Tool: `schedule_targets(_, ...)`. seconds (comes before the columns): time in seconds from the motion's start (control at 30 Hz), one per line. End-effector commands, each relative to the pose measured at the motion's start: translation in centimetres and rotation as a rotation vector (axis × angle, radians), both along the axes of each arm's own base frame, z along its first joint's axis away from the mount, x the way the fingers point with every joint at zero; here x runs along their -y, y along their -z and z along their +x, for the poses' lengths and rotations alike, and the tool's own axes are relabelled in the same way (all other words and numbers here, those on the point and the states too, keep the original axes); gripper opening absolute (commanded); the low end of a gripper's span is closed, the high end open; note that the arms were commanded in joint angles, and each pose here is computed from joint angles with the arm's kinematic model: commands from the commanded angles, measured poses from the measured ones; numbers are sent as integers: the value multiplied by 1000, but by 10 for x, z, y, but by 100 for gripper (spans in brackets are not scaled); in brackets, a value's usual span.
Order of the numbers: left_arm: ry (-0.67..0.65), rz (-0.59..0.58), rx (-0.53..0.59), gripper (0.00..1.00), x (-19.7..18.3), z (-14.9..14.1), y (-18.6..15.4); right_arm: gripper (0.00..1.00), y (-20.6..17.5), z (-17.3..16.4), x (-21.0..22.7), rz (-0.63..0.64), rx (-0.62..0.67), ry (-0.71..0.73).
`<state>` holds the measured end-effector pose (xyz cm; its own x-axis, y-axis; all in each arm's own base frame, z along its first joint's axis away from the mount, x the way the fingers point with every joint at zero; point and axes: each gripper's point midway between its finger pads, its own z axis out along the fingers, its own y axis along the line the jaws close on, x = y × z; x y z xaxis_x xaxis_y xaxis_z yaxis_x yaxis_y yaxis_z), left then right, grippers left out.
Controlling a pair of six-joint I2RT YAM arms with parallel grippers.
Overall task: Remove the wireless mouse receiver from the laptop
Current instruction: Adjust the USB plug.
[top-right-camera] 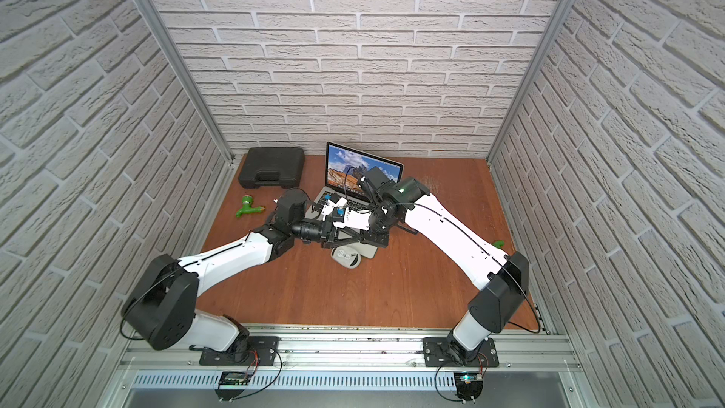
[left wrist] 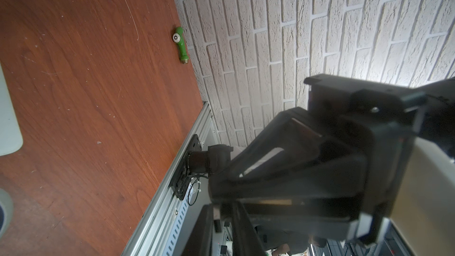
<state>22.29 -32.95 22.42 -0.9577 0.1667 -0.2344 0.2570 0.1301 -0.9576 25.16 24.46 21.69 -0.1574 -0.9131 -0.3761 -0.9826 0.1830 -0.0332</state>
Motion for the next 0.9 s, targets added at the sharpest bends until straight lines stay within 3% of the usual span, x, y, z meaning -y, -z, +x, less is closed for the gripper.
schedule_targets(0.0,35,-67,91,18,6,-2,-23,2,-2,4,-8,12,18,-13)
schedule_targets(0.47,30,-52,97,9,5,-2,-18,2,2,5,-6,-12,8,-8)
schedule_targets(0.6,28,-47,97,0,6,-1,-16,3,3,4,-5,-18,6,-6)
schedule_targets(0.63,27,-45,96,0,6,-1,-16,5,3,4,-4,-18,8,-4)
schedule_targets(0.87,3,-41,106,0,0,5,-14,54,-31,-7,5,55,103,-1)
